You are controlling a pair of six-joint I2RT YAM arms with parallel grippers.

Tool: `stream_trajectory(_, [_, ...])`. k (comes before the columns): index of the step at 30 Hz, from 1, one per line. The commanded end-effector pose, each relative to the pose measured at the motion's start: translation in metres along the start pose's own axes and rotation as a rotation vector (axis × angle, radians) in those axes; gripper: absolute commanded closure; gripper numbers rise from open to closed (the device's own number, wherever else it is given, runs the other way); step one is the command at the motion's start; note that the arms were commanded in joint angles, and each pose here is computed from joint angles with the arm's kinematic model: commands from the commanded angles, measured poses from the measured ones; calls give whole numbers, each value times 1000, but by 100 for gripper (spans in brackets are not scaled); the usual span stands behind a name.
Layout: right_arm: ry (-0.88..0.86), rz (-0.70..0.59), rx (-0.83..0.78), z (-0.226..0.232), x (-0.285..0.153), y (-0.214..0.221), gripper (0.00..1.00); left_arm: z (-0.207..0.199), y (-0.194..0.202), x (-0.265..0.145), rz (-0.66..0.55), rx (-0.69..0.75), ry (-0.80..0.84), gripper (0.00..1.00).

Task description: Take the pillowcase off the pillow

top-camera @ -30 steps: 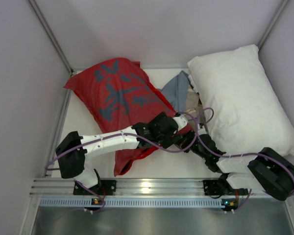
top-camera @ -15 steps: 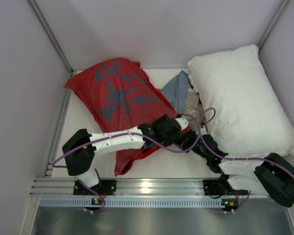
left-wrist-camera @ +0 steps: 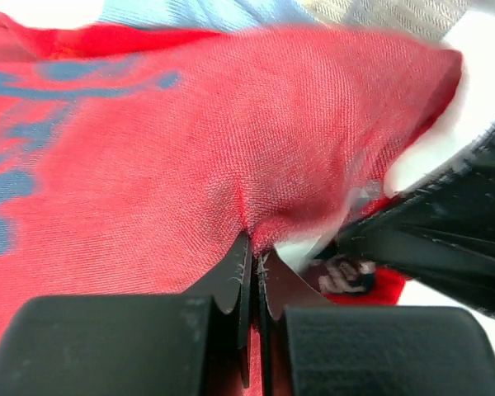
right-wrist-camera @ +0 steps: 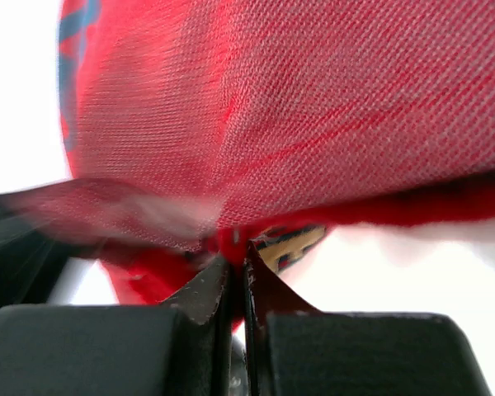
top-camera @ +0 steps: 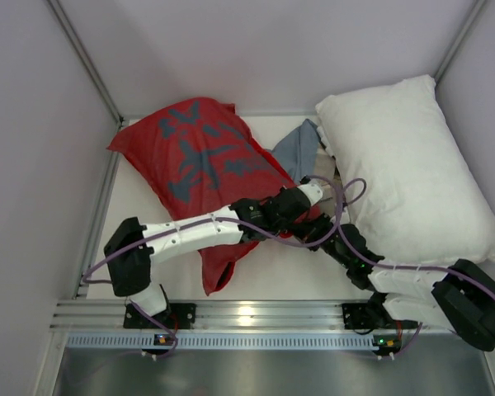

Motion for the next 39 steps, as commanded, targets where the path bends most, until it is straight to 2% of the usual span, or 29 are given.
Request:
stream_trajectory(1, [298, 42, -98, -60, -3, 16, 100, 74, -77, -61, -277, -233, -178, 100])
stream_trajectory(4, [408, 82, -100, -83, -3, 25, 100, 104, -90, -74, -305, -289, -171, 100])
stream_trajectory(12, [455, 123, -89, -107, -11, 38, 100, 160, -108, -118, -384, -357, -211, 100])
stream_trajectory(16, [362, 126, -133, -91, -9, 35, 100, 152, -103, -123, -359, -321, -108, 100])
stream_trajectory(20, [271, 115, -266, -66, -11, 23, 100, 130, -93, -115, -323, -293, 60, 100])
stream_trajectory(22, [227, 48, -314, -36, -11, 4, 100, 114, -90, -108, -299, -271, 182, 100])
stream_trajectory(23, [274, 61, -379, -39, -18, 1, 100, 108, -86, -99, -270, -266, 199, 100])
stream_trajectory(25, [210, -37, -423, -3, -26, -23, 100, 103, -84, -88, -241, -265, 209, 100])
stream_trajectory(26, [211, -29, -482, 1, -33, -27, 86, 100, -84, -80, -222, -259, 211, 100])
stream_trajectory(27, [151, -37, -500, 22, -36, -33, 66, 97, -85, -78, -214, -288, 228, 100])
stream_trajectory(28, [113, -33, -518, 39, -45, -39, 29, 91, -86, -73, -201, -304, 256, 93])
stream_trajectory(29, [136, -15, -523, 35, -47, -37, 20, 89, -85, -71, -193, -302, 267, 93])
stream_trajectory(32, [54, 91, -458, 50, -49, -26, 9, 82, -87, -65, -175, -332, 295, 97])
stream_trajectory(33, [-11, 162, -421, 48, -49, -13, 8, 81, -89, -65, -176, -344, 301, 100])
stream_trajectory(36, [-155, 237, -240, 46, -45, 13, 9, 77, -93, -70, -184, -360, 337, 100])
stream_trajectory(37, [-164, 253, -166, 47, -43, 19, 9, 78, -97, -75, -201, -364, 346, 100])
stream_trajectory(39, [-175, 273, -140, 53, -40, 30, 9, 75, -100, -79, -208, -368, 383, 100])
Point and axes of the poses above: each gripper's point midway between its finger pads, its own x axis out along the fingers, its own z axis along the line the jaws close on, y = z × x, the point moved 7 cm from there along -x, back along the fingers, and after that the axes turned 8 degrees about -x, right-handed, at the moved point
